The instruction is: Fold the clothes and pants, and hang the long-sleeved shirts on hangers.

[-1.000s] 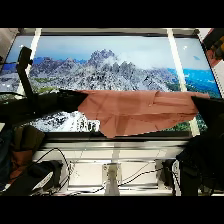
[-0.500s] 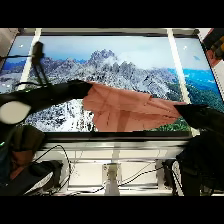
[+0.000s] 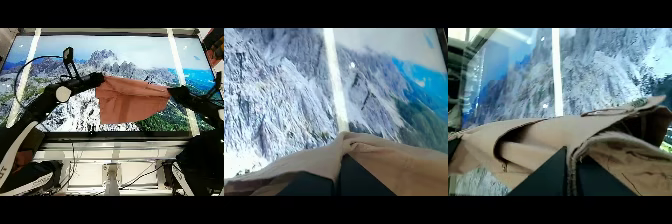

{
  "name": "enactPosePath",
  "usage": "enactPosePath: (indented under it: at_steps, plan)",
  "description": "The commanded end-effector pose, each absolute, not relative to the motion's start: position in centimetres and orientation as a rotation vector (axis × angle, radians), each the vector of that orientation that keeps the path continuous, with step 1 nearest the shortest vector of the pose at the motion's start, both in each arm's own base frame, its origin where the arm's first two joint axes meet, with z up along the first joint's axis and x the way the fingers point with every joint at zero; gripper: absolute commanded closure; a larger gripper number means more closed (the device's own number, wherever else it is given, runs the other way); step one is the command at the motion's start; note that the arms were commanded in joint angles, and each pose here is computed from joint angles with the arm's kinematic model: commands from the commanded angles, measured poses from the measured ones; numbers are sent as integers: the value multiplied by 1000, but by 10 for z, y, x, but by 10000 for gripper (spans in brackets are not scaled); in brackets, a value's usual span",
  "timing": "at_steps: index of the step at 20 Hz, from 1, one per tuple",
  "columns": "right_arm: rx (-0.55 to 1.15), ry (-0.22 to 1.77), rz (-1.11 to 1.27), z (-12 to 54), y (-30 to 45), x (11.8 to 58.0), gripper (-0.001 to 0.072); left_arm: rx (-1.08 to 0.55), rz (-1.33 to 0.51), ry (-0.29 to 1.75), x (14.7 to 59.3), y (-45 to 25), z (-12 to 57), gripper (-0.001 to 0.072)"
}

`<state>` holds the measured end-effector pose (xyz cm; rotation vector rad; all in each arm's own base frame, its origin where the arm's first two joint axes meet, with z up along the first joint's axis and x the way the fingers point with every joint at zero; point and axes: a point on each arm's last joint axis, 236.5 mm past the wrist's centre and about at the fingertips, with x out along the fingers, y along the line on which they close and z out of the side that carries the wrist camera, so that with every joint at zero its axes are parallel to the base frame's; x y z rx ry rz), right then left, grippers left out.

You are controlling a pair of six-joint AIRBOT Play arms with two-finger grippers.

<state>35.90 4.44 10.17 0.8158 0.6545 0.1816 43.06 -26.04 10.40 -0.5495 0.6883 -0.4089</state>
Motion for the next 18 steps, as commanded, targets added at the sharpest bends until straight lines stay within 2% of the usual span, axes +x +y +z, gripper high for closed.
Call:
enactPosePath:
  at_steps: [1,2,3,4,5,7,8,12,18]
  plan:
    - [822,651,122,68,56,392,522,-617,-372,686,449,-265,82,690]
    - [804,639,109,63,58,399,393,-616,-370,687,450,-265,80,686]
    - [777,619,94,62,57,404,300,-616,-369,685,450,-265,80,685]
    - [743,593,82,64,54,408,296,-619,-368,674,452,-263,82,681]
    - [706,565,71,67,48,411,296,-621,-367,662,454,-263,85,580]
    - [600,543,63,70,36,413,296,-625,-359,639,459,-258,88,211]
    - [546,549,60,69,31,413,297,-628,-351,633,461,-254,89,2]
    - [438,716,90,36,26,392,305,-643,-303,621,472,-229,90,-5]
    - [568,1037,139,-43,45,370,302,-604,-260,620,470,-181,109,-5]
